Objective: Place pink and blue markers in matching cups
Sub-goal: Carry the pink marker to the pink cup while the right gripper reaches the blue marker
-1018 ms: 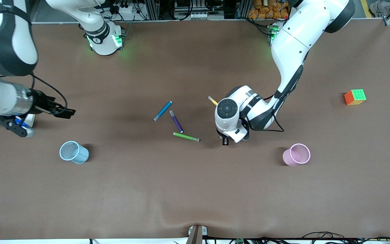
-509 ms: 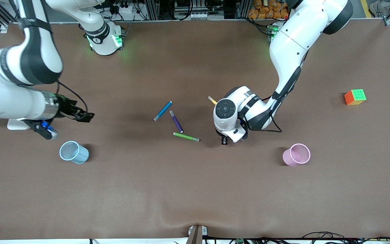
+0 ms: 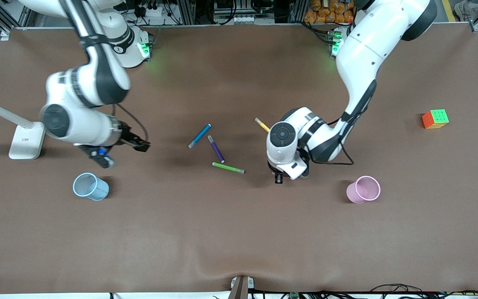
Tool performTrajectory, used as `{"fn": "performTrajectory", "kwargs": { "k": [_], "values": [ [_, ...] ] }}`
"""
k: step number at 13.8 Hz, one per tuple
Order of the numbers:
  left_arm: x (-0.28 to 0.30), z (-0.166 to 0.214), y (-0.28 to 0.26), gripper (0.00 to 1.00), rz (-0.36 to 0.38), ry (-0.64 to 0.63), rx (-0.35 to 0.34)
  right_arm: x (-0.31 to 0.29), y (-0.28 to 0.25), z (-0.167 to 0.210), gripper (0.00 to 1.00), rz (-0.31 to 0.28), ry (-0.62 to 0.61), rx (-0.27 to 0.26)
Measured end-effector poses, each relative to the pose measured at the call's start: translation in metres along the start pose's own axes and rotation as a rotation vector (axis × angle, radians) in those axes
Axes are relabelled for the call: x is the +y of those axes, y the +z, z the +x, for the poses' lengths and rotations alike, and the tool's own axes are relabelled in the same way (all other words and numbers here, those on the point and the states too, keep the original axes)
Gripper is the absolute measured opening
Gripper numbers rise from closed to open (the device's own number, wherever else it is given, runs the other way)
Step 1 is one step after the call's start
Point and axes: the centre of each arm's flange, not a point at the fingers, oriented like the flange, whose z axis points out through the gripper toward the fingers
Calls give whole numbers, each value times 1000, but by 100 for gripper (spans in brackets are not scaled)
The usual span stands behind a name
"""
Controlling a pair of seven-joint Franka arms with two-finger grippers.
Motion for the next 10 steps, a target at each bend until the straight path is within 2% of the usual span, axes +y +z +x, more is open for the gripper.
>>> {"fn": "performTrajectory", "kwargs": {
  "k": [2, 4, 7, 10],
  "values": [
    [13, 11, -41, 17, -11, 1, -69, -15, 30, -22, 91, -3, 18, 23],
    [24, 32, -87, 17, -5, 9, -139, -26, 48, -33, 80, -1, 26, 41],
    [38, 81, -144, 17, 25, 50, -225, -41, 71, -41, 80, 11, 51, 68],
    [49, 152, -176, 17, 75, 141, -298, -54, 99, -50, 80, 2, 64, 84]
  ]
}}
